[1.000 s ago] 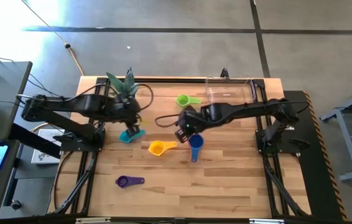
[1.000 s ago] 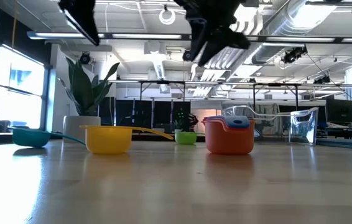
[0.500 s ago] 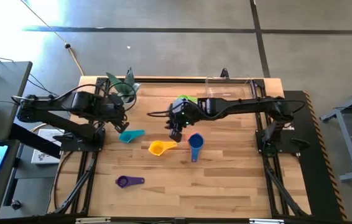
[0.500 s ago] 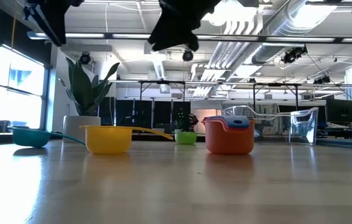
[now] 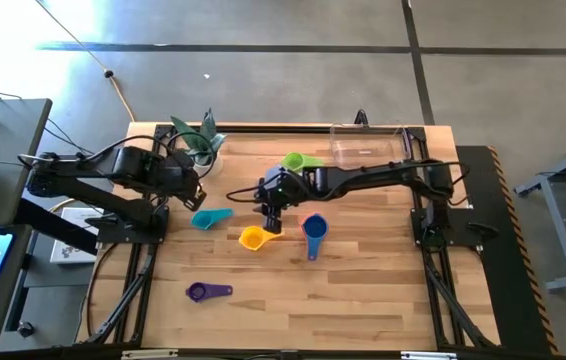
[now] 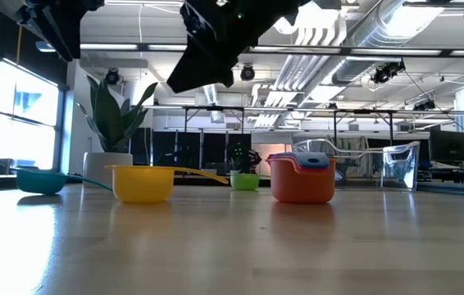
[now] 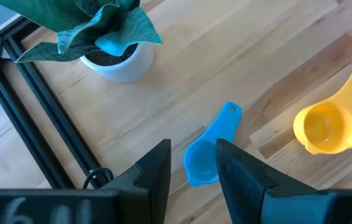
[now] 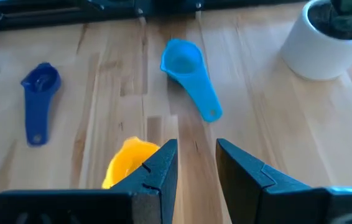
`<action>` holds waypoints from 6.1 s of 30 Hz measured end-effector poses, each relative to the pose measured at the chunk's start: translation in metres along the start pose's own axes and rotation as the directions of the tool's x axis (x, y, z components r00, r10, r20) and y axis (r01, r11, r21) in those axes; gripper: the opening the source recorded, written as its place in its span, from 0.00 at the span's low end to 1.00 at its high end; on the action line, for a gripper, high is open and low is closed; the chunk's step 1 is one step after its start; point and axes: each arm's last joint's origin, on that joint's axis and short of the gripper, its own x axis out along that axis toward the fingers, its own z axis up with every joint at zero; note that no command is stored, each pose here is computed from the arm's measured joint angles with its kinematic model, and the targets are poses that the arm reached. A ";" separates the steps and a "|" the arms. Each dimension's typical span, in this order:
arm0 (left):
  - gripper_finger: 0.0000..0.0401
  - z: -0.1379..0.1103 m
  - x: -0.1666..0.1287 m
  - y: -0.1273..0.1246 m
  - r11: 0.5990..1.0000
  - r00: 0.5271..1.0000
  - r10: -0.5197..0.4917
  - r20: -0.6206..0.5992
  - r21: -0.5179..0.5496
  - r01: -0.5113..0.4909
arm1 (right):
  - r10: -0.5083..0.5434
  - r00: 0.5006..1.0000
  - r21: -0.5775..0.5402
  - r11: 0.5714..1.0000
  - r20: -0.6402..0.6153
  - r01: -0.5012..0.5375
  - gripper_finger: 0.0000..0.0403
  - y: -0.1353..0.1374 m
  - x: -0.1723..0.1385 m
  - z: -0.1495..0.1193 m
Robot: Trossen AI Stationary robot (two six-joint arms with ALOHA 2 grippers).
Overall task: Nest measuring cups in basket
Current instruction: Stack the yellow measuring cup on top of the blue measuring cup
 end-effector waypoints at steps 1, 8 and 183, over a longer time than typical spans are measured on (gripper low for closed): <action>0.29 0.000 0.000 0.000 1.000 1.000 0.000 0.000 0.000 0.000 | 0.001 1.000 -0.007 1.000 0.002 -0.001 0.25 0.000 0.003 -0.001; 0.29 0.000 0.000 -0.001 1.000 1.000 -0.001 0.000 0.000 0.001 | 0.040 0.999 -0.011 0.999 -0.036 -0.040 0.25 0.000 0.031 -0.016; 0.29 0.003 0.000 -0.003 0.918 0.999 -0.015 0.041 0.397 -0.002 | -0.398 0.558 0.632 -0.074 -0.728 0.771 0.20 0.136 -0.032 -0.123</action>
